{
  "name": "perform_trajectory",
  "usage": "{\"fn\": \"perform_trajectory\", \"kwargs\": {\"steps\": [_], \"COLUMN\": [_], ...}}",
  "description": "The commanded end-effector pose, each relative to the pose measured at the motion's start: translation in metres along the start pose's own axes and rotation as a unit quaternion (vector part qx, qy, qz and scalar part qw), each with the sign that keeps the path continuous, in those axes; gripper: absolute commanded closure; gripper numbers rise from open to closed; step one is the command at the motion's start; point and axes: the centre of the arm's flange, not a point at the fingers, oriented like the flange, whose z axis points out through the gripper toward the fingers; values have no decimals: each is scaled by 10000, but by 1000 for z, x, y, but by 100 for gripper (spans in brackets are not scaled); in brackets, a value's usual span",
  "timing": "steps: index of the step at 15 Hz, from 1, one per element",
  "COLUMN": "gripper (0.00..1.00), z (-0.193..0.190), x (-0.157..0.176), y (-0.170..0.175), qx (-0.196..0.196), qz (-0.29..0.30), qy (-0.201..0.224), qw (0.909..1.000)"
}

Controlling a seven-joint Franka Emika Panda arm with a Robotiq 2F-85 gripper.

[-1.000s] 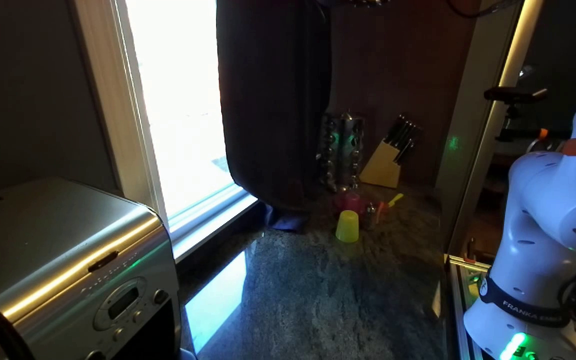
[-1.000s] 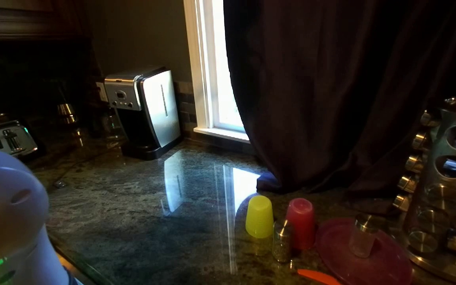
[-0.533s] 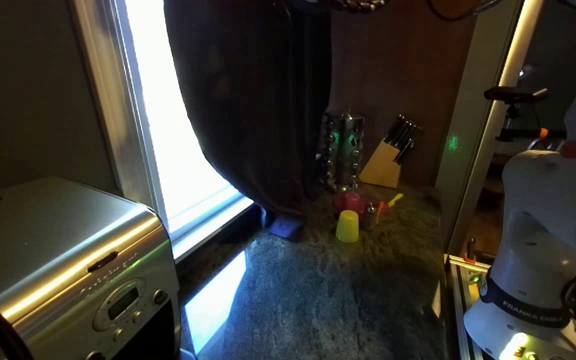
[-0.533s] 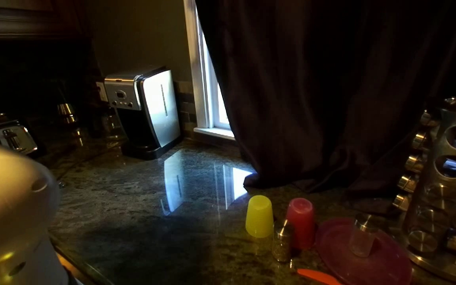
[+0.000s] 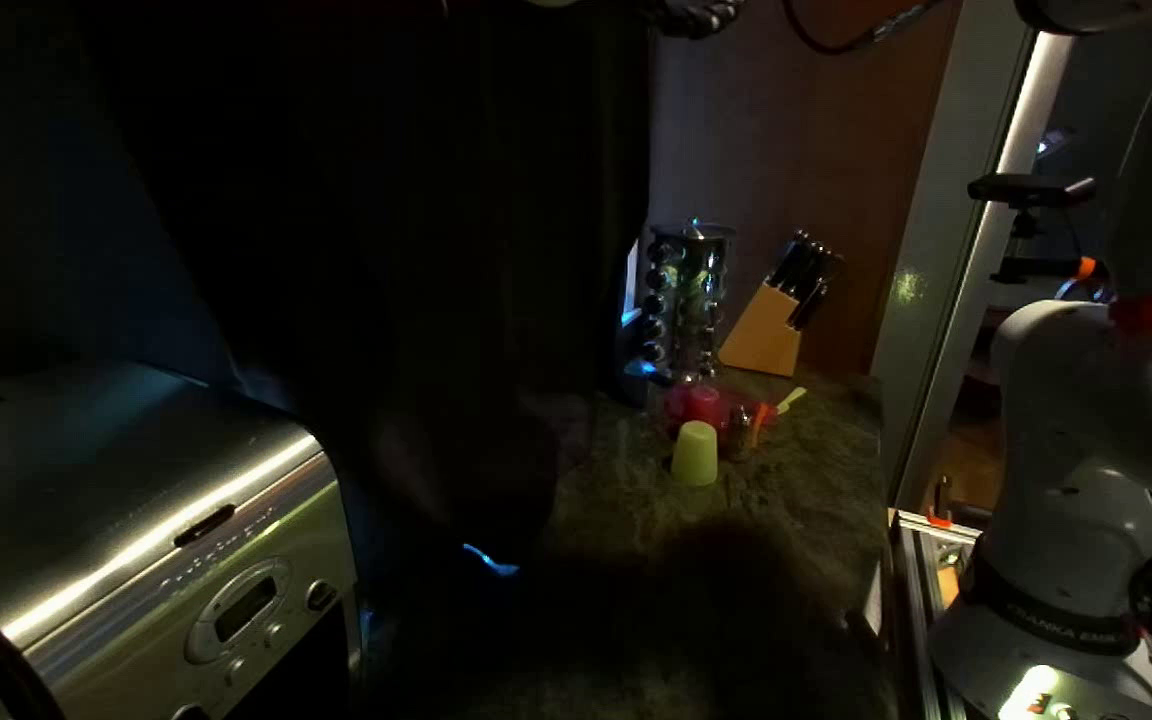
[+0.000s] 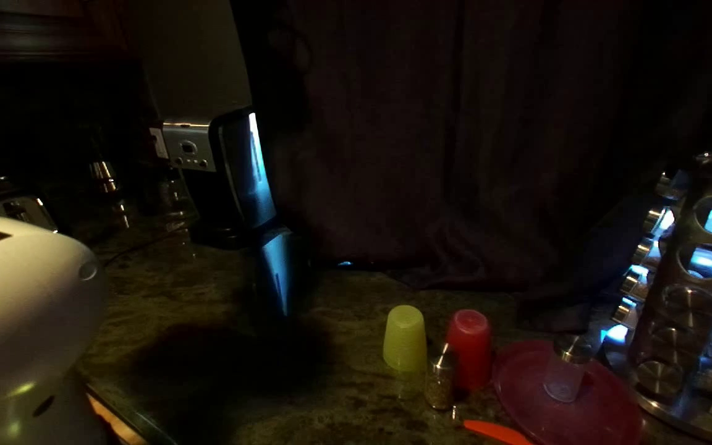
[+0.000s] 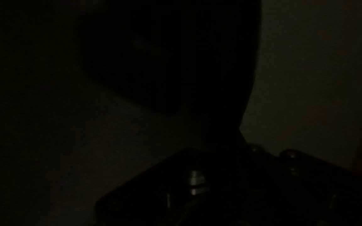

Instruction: Draw the curtain closed.

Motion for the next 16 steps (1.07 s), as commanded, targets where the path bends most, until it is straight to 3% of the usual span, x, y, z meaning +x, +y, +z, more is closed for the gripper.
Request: {"fn": "perform_trajectory", "kwargs": {"steps": [1, 3, 5, 9, 12, 16], "gripper": [73, 68, 52, 21, 1, 0], "z": [16, 15, 9, -15, -47, -104], "x": [-20, -26, -37, -38, -25, 5], "y": [3, 6, 5, 25, 53, 93], "qx": [379, 288, 22, -776, -1440, -1855], "qz": [-62, -100, -174, -407, -625, -479], "qy": [-390, -572, -1144, -1899, -2353, -3360], "qw": [9985, 9979, 9933, 9779, 9591, 9222]}}
